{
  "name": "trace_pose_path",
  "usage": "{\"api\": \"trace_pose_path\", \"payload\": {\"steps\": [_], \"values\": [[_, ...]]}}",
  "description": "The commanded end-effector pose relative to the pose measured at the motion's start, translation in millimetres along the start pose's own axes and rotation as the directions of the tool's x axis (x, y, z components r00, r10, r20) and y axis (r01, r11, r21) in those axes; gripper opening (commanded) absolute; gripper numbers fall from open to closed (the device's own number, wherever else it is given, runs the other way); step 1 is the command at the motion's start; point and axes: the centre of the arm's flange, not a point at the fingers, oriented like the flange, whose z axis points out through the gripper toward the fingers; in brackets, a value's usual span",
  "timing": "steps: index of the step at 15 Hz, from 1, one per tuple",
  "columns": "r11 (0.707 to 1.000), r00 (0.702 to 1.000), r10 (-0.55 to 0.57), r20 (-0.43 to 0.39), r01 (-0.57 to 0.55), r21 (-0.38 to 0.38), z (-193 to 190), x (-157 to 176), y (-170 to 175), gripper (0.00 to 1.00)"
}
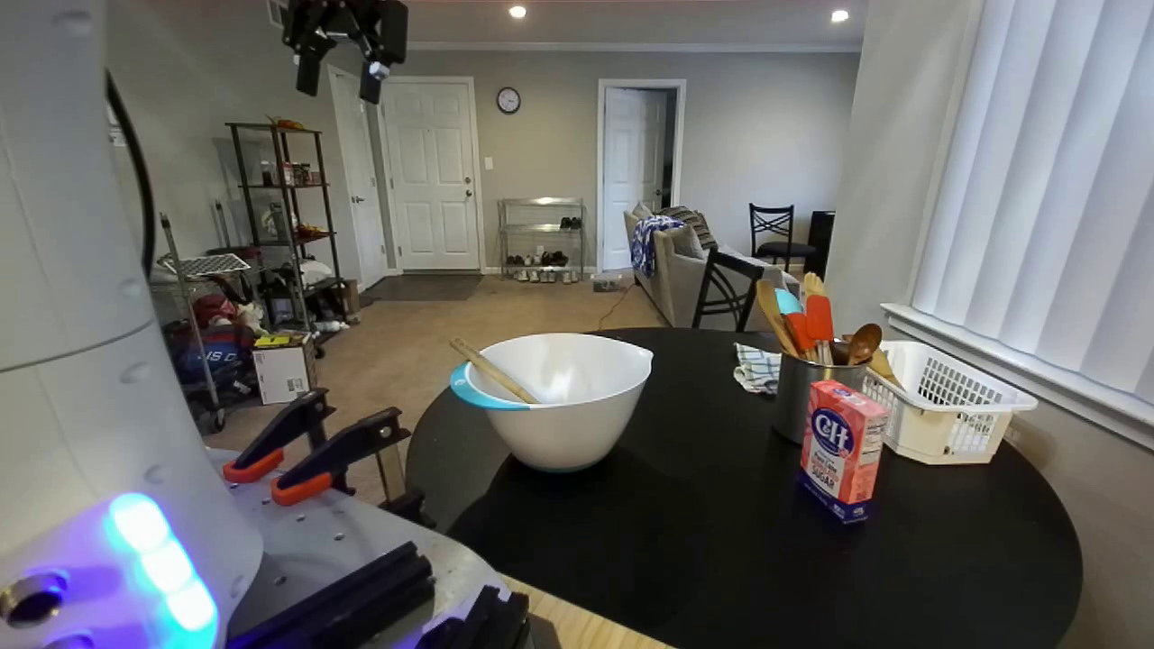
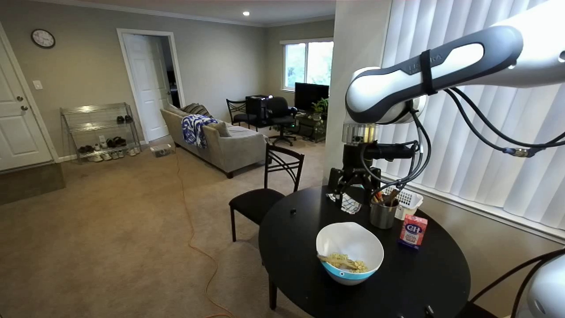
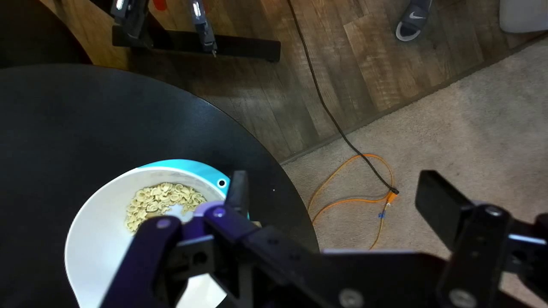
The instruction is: Use the wooden spoon to stir in the white bowl
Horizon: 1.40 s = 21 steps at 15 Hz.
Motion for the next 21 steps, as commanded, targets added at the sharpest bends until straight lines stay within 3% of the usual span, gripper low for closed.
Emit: {"api": "trace_pose_path", "payload": {"steps": [1, 5, 8, 14, 16, 17, 21], "values": [[1.0, 1.0, 0.0, 0.0, 0.0, 0.0, 0, 0, 0, 1.0], [0.999, 0.999, -0.006, 0.041, 0.007, -0.034, 5, 17, -8, 1.0], [0.993, 0.991, -0.03, 0.127, 0.044, -0.111, 24, 62, -32, 1.0], [0.947, 0.957, -0.049, 0.286, 0.135, -0.291, 73, 131, -59, 1.0], [0.938, 0.939, -0.055, 0.339, 0.166, -0.306, 86, 145, -63, 1.0], [0.951, 0.955, -0.062, 0.291, 0.145, -0.274, 87, 118, -50, 1.0], [0.947, 0.941, -0.059, 0.333, 0.159, -0.28, 100, 138, -56, 1.0]]}}
